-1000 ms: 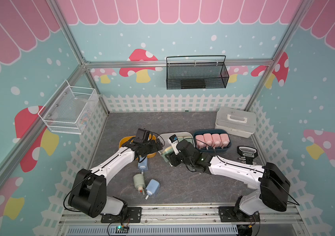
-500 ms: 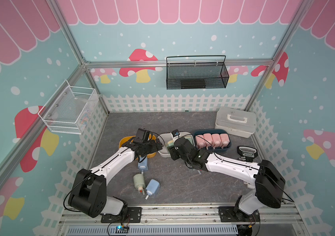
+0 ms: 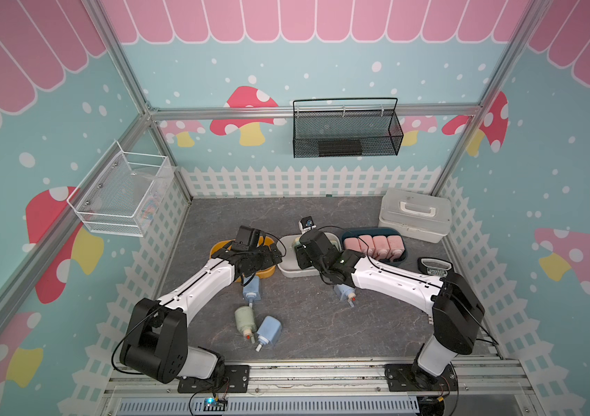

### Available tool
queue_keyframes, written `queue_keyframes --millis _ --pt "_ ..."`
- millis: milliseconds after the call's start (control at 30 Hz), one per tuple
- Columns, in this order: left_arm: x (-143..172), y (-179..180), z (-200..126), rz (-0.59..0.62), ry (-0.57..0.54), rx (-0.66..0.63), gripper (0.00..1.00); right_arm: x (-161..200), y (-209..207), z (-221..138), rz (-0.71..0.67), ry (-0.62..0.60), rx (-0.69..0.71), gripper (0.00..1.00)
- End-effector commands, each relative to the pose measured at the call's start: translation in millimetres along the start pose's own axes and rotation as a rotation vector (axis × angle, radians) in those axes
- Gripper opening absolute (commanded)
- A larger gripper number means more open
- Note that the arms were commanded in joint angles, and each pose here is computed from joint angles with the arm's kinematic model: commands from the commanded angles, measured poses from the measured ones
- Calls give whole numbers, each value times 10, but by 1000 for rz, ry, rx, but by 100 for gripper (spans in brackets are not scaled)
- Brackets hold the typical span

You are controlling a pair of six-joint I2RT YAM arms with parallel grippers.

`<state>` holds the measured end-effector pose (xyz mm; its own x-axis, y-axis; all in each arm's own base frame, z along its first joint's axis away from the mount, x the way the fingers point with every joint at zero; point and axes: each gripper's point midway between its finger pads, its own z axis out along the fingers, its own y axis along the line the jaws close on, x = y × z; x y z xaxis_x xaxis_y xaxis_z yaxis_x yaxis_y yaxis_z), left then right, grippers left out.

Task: Place the pencil sharpeners by color into the storage box
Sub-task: Place the pencil sharpener in the storage box.

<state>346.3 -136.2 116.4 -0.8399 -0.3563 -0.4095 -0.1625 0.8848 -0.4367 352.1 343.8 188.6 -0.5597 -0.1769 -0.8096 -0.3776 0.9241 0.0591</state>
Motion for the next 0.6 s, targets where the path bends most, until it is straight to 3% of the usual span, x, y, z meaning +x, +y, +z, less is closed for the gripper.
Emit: queue_keyframes --millis 0,567 --pt "-37 28 -73 11 -19 -5 99 -27 -74 27 16 21 49 0" --pt "19 85 -84 5 -9 -9 99 -11 -152 287 4 106 161 0"
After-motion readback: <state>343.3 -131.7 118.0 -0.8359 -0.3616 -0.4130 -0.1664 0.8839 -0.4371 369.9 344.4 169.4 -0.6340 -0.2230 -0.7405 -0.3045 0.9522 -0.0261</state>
